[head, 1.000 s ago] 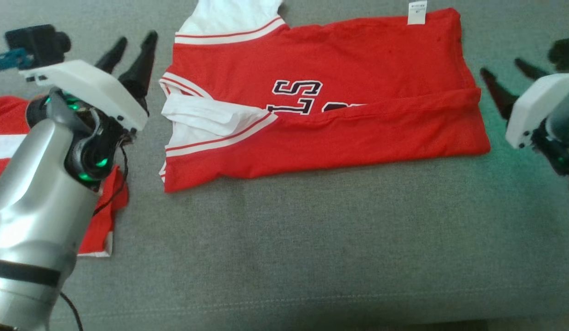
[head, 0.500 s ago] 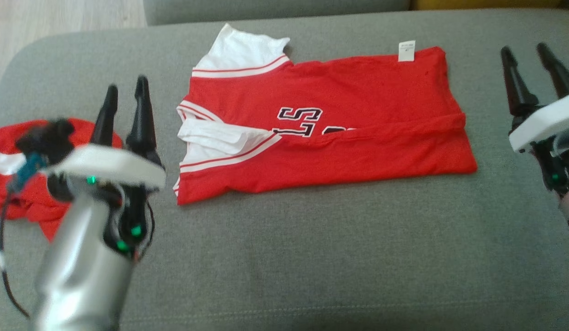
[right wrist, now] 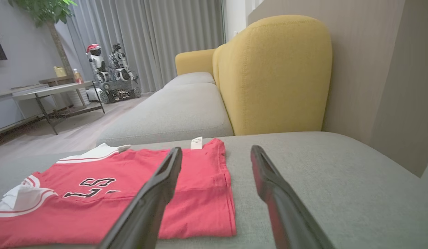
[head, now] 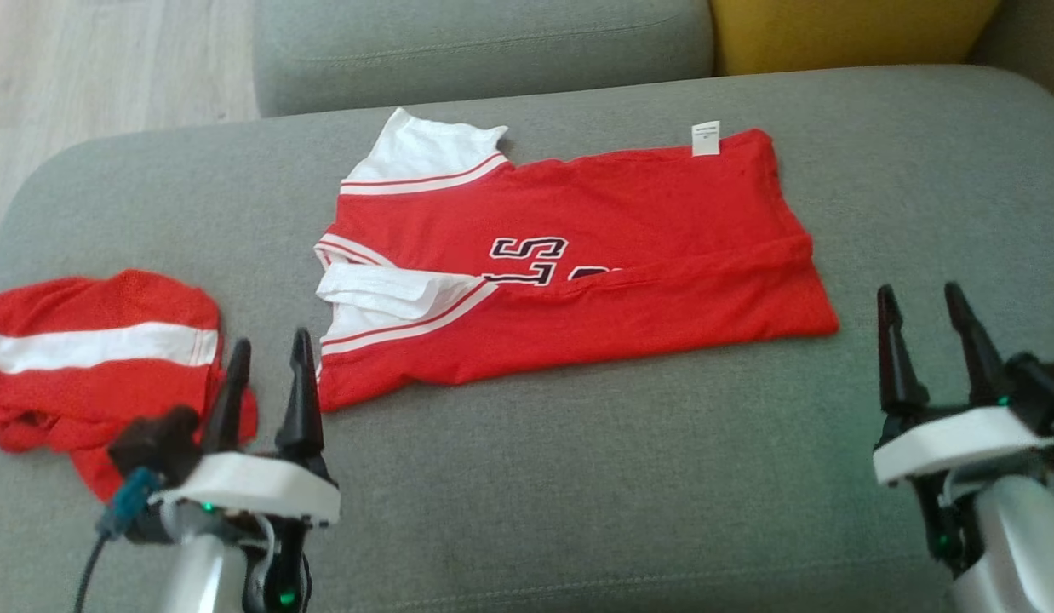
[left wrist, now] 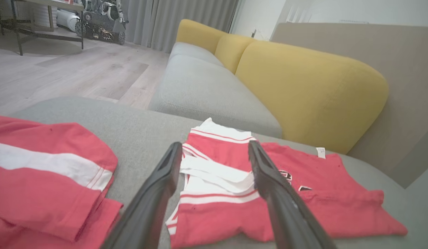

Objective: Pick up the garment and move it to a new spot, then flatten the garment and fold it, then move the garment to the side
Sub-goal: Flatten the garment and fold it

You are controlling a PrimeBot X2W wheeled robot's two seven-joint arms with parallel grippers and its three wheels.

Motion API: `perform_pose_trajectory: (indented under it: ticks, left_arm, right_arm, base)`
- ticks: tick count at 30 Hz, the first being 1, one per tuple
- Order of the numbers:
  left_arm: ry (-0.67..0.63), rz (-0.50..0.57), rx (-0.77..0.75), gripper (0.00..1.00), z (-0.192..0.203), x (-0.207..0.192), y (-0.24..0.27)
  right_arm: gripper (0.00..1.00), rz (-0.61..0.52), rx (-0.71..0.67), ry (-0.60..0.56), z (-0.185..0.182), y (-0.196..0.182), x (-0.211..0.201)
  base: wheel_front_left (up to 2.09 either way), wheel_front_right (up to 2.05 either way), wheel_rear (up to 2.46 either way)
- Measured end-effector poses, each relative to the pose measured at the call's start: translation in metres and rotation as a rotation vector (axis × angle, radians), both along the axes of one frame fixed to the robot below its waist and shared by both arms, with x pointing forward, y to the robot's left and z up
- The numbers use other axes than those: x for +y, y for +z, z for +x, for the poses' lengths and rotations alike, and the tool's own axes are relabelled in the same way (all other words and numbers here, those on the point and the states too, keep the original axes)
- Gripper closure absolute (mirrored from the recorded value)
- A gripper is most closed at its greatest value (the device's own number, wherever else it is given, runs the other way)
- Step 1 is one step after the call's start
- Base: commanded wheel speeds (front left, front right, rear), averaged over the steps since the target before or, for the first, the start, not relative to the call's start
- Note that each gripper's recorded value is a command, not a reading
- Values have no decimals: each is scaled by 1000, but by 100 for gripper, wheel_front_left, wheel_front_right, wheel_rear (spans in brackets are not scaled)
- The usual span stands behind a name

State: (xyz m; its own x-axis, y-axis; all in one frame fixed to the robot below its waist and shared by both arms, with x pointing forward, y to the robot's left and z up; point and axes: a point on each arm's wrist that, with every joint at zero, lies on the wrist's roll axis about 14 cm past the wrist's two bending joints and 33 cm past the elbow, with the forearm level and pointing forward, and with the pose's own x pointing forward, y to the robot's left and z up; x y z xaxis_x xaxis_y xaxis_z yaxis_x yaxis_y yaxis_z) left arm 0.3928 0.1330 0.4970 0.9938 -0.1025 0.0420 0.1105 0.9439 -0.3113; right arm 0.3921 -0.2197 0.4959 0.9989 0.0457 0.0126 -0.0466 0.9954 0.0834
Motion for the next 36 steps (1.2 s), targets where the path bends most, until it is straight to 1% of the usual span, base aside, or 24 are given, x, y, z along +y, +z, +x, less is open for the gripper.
perform_pose_trajectory:
  ticks: [6,9,16,21,24,28,36]
  left_arm:
    - [-28,23,86,0,-4,-11,-28]
    - [-50,53,163,0,-4,-18,-52]
    - [-45,132,307,0,13,-22,-93]
    - [-24,186,355,0,27,-21,-105]
    - [-43,233,374,0,31,-24,-111]
    - [-46,269,413,0,32,-23,-122]
    - [-63,353,454,0,40,-20,-131]
  right_arm:
    - [0,-5,9,-23,-9,-5,-2]
    - [0,-5,13,-34,-10,-7,-6]
    - [0,-5,48,-8,-8,-18,2]
    - [0,3,64,-20,-8,-23,-2]
    - [0,-5,63,-28,-6,-22,-7]
    - [0,17,59,-38,-4,-21,-10]
    - [0,12,68,-27,0,-24,-7]
  base:
    - [0,0,0]
    - [0,0,0]
    - [0,0,0]
    - [0,0,0]
    - [0,0,0]
    - [0,0,0]
    - [0,0,0]
